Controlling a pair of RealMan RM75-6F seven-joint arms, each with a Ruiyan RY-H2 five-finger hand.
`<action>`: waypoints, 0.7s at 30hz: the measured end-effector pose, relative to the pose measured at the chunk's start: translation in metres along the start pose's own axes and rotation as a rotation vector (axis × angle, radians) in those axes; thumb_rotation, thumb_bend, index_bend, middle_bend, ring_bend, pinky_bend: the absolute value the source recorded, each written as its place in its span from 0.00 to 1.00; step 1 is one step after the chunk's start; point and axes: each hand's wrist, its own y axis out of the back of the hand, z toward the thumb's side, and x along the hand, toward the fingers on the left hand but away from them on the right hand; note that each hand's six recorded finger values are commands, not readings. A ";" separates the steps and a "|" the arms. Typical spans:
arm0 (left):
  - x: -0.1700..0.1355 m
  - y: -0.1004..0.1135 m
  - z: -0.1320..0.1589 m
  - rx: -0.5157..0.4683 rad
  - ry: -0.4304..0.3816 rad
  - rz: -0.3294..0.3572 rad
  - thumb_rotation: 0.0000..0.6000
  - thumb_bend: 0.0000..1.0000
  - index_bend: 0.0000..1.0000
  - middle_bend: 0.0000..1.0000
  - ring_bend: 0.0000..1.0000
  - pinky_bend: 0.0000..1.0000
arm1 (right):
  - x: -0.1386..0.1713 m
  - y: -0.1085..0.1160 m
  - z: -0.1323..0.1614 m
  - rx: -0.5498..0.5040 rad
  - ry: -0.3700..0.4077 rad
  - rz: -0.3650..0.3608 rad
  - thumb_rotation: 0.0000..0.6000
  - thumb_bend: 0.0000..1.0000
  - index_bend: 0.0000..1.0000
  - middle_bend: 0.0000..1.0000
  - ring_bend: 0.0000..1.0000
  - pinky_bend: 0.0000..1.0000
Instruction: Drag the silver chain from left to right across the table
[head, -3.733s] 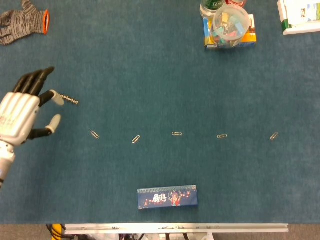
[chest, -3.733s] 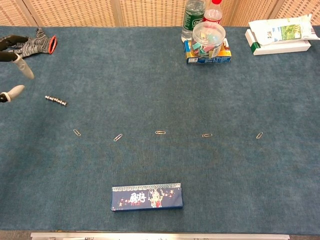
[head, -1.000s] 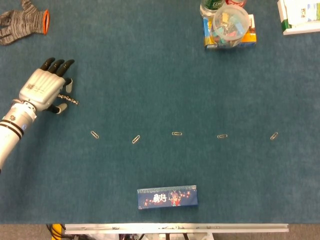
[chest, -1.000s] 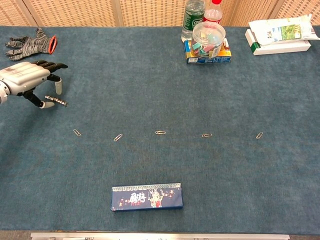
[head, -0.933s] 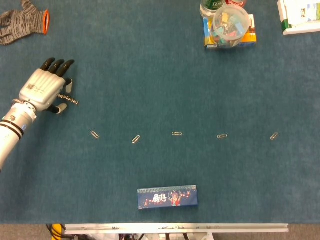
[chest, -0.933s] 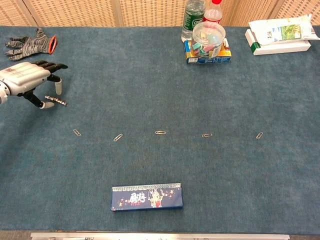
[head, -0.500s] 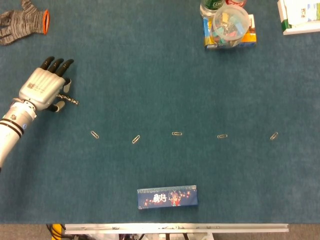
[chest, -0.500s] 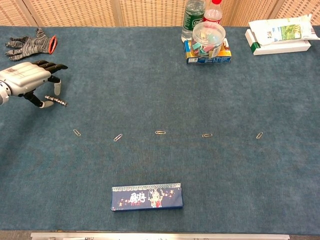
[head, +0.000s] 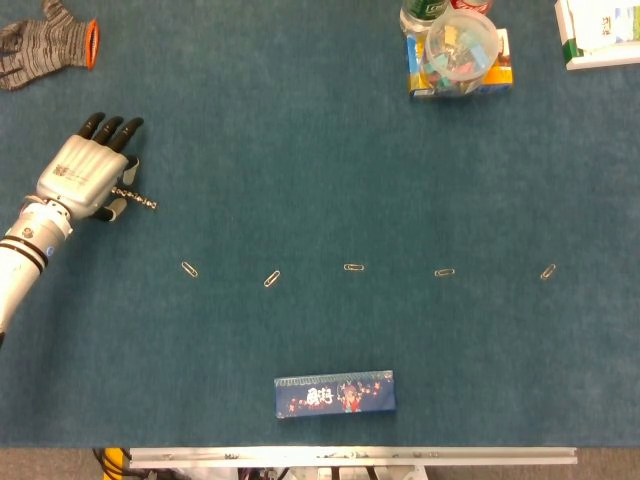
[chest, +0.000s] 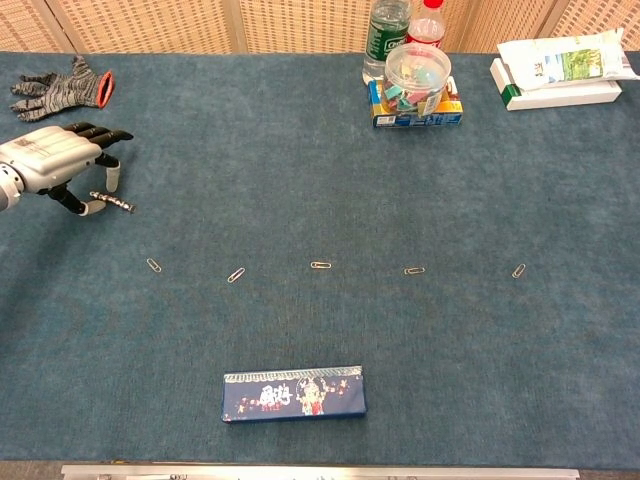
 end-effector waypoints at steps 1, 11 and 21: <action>0.000 0.000 0.000 0.000 0.001 0.000 1.00 0.32 0.46 0.00 0.00 0.03 | 0.000 0.000 0.000 0.000 0.000 0.000 1.00 0.27 0.24 0.27 0.24 0.45; 0.000 -0.001 -0.002 -0.026 0.012 0.000 1.00 0.33 0.48 0.00 0.00 0.03 | -0.001 -0.002 0.000 0.003 0.000 0.006 1.00 0.27 0.24 0.27 0.24 0.45; 0.001 -0.004 -0.003 -0.024 0.017 -0.010 1.00 0.33 0.48 0.00 0.00 0.03 | -0.001 -0.002 0.000 0.002 -0.002 0.005 1.00 0.27 0.24 0.27 0.24 0.45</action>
